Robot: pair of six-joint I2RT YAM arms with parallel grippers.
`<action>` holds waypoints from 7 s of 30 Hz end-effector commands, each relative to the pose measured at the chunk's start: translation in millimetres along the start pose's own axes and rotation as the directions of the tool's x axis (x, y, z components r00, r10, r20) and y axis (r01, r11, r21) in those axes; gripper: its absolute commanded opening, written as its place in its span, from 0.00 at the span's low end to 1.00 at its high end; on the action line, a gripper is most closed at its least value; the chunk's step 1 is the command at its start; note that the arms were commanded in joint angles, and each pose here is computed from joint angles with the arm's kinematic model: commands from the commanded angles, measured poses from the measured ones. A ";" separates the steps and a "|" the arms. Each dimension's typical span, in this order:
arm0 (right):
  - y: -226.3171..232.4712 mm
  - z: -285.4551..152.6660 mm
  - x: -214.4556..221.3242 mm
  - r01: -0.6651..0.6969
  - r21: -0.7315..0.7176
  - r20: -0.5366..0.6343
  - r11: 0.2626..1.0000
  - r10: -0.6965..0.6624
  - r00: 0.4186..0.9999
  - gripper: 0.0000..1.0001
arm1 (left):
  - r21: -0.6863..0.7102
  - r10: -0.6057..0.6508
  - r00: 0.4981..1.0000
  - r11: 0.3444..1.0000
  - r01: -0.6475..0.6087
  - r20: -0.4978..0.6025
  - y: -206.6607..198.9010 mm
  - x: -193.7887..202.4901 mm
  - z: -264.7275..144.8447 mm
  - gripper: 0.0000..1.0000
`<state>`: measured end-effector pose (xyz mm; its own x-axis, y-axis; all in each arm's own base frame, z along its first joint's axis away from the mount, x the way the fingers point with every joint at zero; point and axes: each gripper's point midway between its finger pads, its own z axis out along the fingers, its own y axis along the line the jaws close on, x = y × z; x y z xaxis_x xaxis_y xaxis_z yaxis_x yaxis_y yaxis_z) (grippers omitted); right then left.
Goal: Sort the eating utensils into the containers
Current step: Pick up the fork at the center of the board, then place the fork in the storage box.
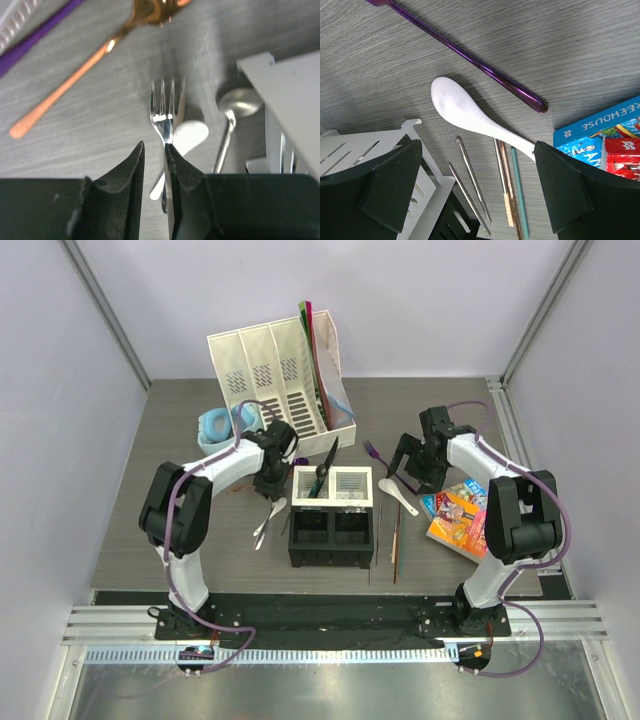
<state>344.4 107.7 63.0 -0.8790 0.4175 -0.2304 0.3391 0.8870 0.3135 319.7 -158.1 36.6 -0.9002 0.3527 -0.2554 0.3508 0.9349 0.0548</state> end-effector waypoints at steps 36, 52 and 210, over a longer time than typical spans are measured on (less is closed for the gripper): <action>9.5 -10.2 -9.7 0.019 -0.028 0.042 0.999 -0.017 0.999 1.00 | 0.103 -0.010 0.982 0.994 0.029 -0.186 -20.3 49.8 40.1 0.23; 10.4 -8.4 -9.9 0.018 -0.029 0.040 0.999 -0.017 0.999 1.00 | 0.082 -0.020 0.996 0.996 0.027 -0.086 -12.6 29.8 -10.2 0.25; 22.1 -10.5 -26.0 0.030 -0.042 0.062 0.999 -0.027 0.998 1.00 | 0.401 0.090 0.788 0.823 -0.403 0.609 -202.8 -129.2 -157.7 0.00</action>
<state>362.5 112.9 73.5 -0.8715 0.4140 -0.2629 0.3201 0.8863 0.3347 319.5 -378.5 186.9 -0.5894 0.3724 -0.7169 0.7225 0.6400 -0.2615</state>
